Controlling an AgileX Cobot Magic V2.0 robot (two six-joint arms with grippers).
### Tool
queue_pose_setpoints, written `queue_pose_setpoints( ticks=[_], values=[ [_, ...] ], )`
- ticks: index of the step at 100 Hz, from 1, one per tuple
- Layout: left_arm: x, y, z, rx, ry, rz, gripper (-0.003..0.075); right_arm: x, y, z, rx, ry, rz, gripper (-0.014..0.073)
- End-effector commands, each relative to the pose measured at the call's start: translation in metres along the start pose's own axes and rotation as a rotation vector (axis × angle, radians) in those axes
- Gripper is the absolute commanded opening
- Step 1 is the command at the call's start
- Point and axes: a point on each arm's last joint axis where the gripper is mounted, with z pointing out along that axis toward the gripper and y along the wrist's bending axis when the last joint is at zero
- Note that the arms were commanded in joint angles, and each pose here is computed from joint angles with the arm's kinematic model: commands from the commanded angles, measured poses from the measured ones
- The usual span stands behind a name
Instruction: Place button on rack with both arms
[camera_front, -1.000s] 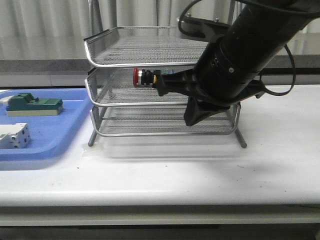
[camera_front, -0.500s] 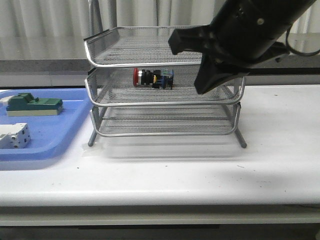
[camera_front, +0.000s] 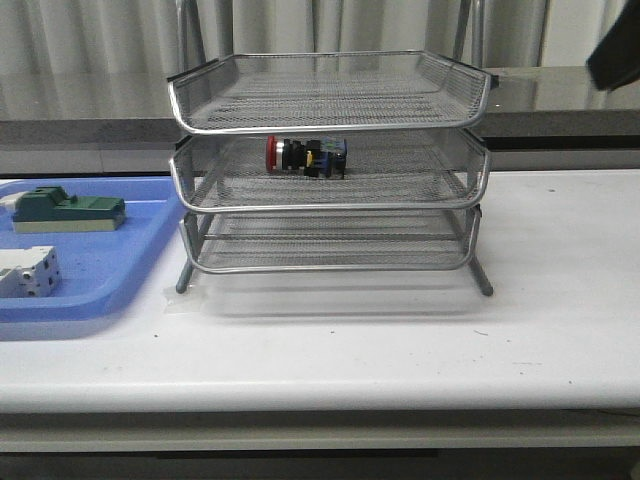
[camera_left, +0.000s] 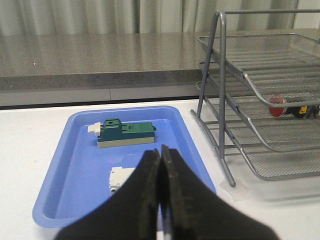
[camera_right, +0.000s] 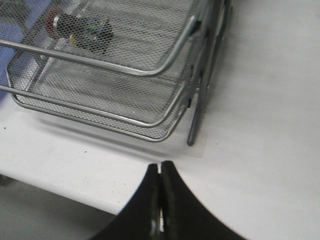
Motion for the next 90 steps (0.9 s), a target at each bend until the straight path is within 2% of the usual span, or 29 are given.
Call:
queue_pose_setpoints(
  ticks=[1, 26, 50, 65, 90],
  values=[
    [-0.014, 0.003, -0.001, -0.038, -0.077, -0.019, -0.0020, -0.004, -0.006, -0.031, 0.023, -0.146, -0.015, -0.0106],
    [-0.014, 0.003, -0.001, -0.038, -0.077, -0.019, -0.0020, 0.036, -0.021, -0.080, 0.099, -0.288, 0.011, -0.0106],
    [-0.014, 0.003, -0.001, -0.038, -0.077, -0.019, -0.0020, 0.071, -0.021, -0.116, 0.127, -0.391, 0.011, -0.0106],
    [-0.014, 0.003, -0.001, -0.038, -0.077, -0.019, -0.0020, 0.084, -0.021, -0.126, 0.131, -0.394, 0.006, -0.0106],
    [-0.014, 0.003, -0.001, -0.038, -0.077, -0.019, -0.0020, 0.091, -0.021, -0.125, 0.136, -0.324, 0.011, -0.0108]
  ],
)
